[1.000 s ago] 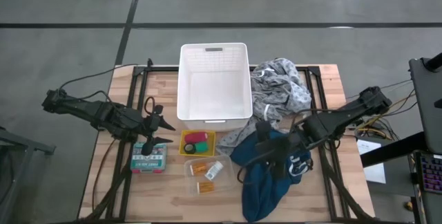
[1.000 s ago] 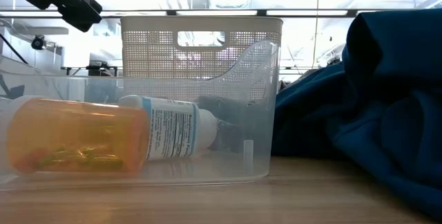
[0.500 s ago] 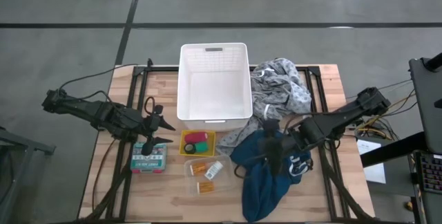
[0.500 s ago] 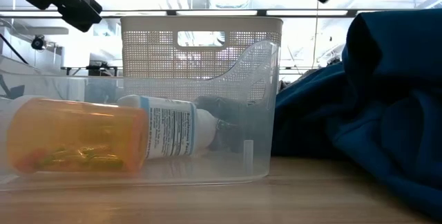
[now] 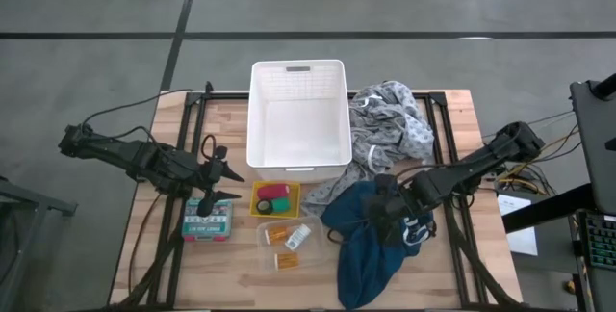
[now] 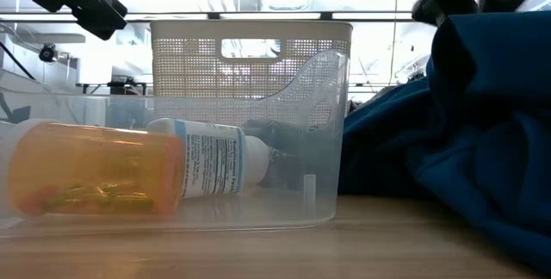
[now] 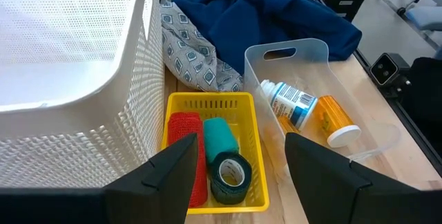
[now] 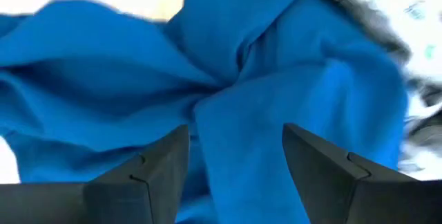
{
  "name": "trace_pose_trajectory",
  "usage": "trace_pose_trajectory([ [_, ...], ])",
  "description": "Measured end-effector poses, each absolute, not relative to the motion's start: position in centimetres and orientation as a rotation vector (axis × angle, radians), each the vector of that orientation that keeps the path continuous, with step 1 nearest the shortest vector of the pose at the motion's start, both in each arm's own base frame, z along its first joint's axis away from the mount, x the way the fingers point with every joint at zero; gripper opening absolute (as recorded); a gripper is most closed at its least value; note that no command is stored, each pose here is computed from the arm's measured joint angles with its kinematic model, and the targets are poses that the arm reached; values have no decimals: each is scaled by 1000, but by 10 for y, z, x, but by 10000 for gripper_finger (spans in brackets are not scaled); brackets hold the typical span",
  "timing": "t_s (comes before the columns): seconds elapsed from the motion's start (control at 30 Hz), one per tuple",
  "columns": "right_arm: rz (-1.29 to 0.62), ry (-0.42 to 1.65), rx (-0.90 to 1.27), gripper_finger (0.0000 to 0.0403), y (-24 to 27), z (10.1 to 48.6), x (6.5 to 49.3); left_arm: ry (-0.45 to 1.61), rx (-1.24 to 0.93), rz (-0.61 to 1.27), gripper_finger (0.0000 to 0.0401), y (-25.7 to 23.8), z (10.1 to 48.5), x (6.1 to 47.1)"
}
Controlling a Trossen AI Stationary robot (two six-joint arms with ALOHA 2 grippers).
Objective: Pick & Place Medicine items
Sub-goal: Put the blue lapover patient gown into the white laundry bin
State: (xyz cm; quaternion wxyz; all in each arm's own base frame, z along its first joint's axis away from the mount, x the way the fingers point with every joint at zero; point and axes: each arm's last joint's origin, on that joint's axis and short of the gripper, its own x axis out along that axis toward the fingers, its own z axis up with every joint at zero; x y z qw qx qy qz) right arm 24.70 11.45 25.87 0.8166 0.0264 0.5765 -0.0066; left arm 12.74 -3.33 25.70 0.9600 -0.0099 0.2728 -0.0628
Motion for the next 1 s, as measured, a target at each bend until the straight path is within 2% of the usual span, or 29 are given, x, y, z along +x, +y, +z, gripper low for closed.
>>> trace_pose_trajectory([
  [0.23,-21,1250,94,235,114,251,242,553,-20,-127,226,-33,257,127],
  [0.8,-41,1253,78,363,113,248,240,552,-20,-127,226,-33,257,127],
  [1.0,-64,1212,-29,388,112,250,239,552,-20,-127,226,-33,257,127],
])
